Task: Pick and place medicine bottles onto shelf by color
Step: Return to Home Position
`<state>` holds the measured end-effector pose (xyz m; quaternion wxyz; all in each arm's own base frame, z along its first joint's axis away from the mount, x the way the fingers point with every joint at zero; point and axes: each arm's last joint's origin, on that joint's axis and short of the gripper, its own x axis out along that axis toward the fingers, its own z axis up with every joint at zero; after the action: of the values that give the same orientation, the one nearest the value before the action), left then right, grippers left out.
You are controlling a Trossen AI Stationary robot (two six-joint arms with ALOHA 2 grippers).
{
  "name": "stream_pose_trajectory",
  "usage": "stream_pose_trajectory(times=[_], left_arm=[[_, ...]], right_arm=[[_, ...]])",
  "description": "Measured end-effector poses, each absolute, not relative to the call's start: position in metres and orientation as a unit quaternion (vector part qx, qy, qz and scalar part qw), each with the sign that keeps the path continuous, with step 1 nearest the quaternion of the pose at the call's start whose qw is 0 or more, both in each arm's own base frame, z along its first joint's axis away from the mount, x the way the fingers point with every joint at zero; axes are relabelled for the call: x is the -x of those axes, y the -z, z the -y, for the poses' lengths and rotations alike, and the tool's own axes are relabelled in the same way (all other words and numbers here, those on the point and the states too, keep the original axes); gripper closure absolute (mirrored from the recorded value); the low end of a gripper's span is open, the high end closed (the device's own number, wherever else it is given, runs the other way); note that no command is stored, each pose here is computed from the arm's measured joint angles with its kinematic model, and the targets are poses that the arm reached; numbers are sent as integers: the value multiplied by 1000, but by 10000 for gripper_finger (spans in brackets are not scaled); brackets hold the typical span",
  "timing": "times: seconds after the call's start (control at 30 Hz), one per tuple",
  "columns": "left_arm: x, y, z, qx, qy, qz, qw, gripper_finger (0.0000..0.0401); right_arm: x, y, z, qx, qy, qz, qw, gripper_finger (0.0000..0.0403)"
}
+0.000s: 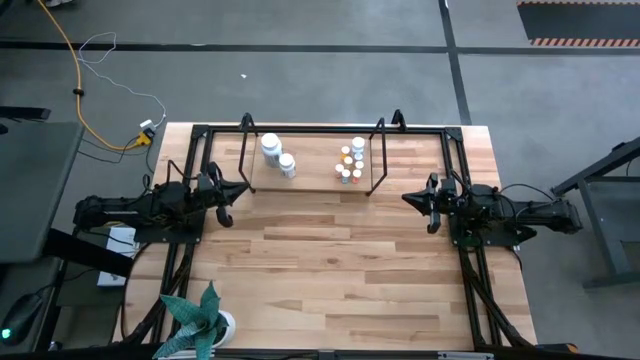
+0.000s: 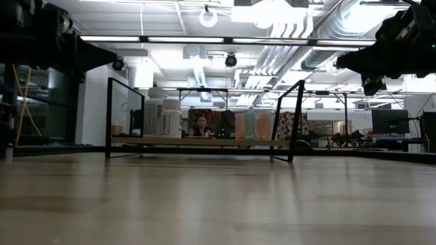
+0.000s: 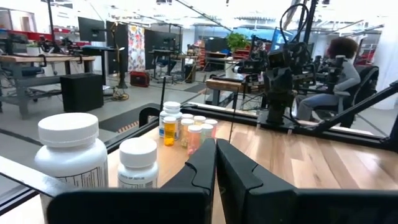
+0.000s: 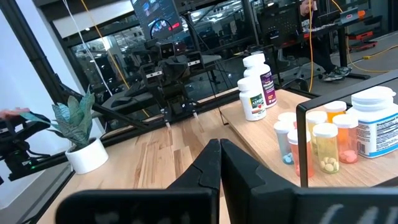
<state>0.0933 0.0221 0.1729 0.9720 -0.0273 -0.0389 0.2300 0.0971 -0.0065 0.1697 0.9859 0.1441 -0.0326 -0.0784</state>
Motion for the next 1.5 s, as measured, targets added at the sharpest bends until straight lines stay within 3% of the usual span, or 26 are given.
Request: stream_pose_trajectory(times=[0.9, 1.1, 1.2, 1.37, 1.5], left_arm=[[-93, -173, -23, 29, -229, 39, 972, 398], [-93, -173, -23, 104, -223, 57, 967, 398], [-95, -172, -19, 107, -166, 46, 979, 398], [-96, -172, -8, 28, 31, 28, 999, 398], [-96, -172, -5, 24, 67, 28, 997, 398]], right_arm=[[-97, -170, 7, -144, 79, 33, 986, 403], [-97, -170, 7, -144, 79, 33, 986, 403], [-97, -170, 7, -144, 78, 33, 986, 403], [-97, -170, 7, -144, 78, 33, 986, 403], [-97, -170, 7, -144, 78, 33, 986, 403]])
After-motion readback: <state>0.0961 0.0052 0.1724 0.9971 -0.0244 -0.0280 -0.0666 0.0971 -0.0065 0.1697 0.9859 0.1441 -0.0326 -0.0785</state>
